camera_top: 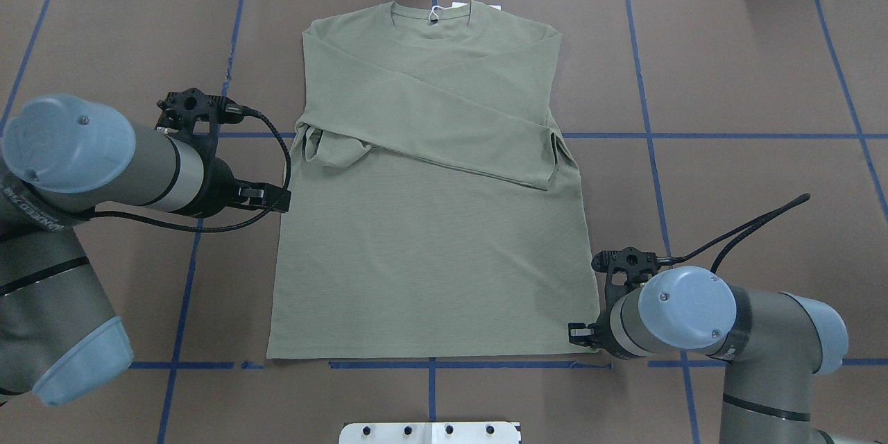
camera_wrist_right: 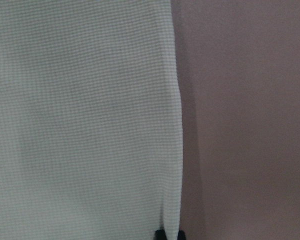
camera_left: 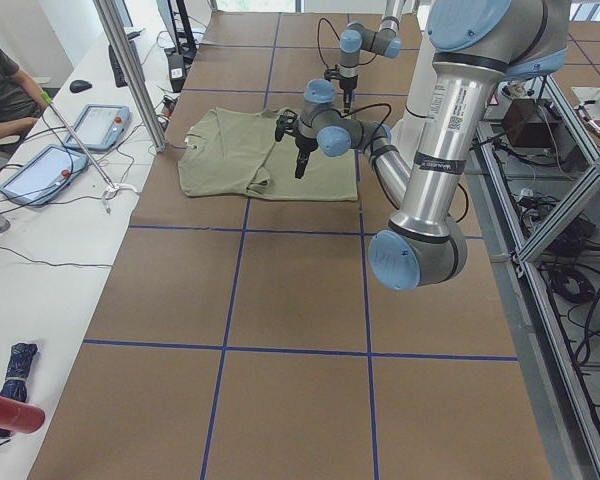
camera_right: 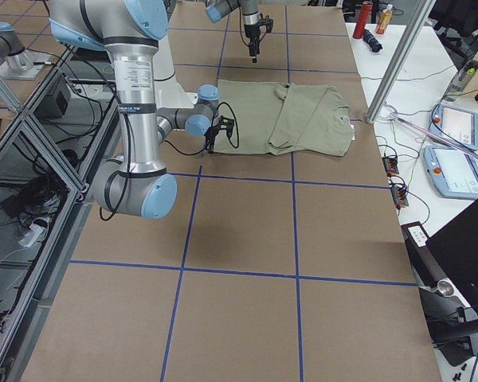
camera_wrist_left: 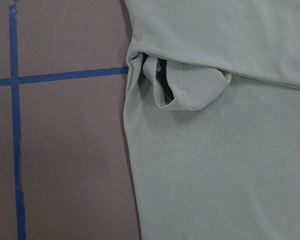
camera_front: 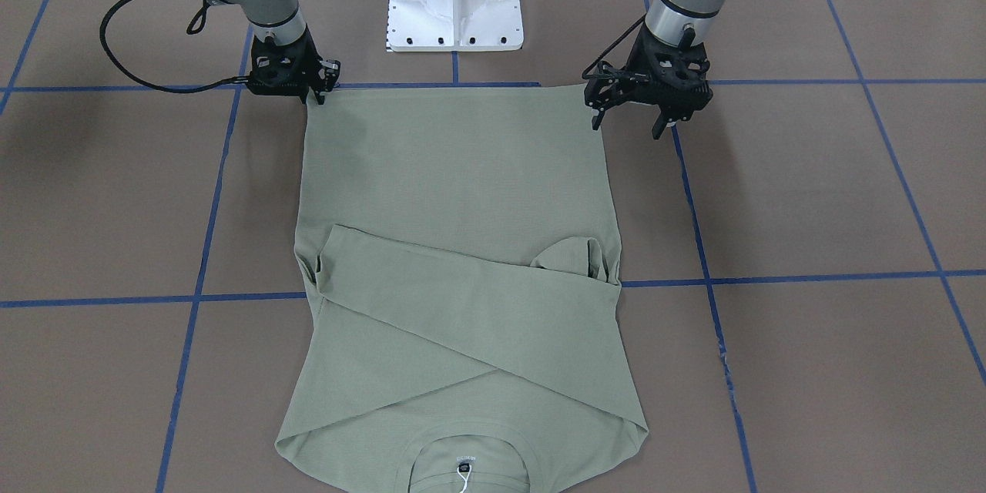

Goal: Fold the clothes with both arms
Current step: 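Move both grippers to the hem corners nearest the robot and grasp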

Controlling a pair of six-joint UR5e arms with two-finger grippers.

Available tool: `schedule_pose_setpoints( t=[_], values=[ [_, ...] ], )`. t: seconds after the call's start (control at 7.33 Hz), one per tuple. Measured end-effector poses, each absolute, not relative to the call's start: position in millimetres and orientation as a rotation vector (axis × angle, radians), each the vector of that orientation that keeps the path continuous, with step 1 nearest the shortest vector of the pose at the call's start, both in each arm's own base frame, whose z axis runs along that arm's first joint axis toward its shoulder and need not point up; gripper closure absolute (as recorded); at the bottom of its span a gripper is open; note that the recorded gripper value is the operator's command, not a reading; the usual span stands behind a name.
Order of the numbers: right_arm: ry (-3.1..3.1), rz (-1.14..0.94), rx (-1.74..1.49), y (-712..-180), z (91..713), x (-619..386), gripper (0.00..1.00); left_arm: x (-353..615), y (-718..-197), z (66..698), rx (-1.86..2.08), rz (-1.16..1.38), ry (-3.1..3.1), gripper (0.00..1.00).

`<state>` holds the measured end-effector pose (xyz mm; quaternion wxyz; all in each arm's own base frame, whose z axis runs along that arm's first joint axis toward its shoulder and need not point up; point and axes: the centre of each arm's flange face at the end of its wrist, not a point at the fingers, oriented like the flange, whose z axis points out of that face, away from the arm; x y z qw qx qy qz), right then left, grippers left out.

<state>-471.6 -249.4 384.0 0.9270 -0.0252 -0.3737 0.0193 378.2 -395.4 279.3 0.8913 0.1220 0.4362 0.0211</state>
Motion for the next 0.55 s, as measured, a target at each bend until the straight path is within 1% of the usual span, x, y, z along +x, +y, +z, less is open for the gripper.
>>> schedule_pose_setpoints(
  t=[0.27,0.55],
  values=[
    [-0.782,0.045,-0.045,-250,377,-468,1.00,379,-396,282,0.248,0.040,0.901,0.00],
    [-0.825,0.048,-0.033,-250,356,-457,1.00,384,-391,305,0.203,-0.029,0.908,0.00]
  ],
)
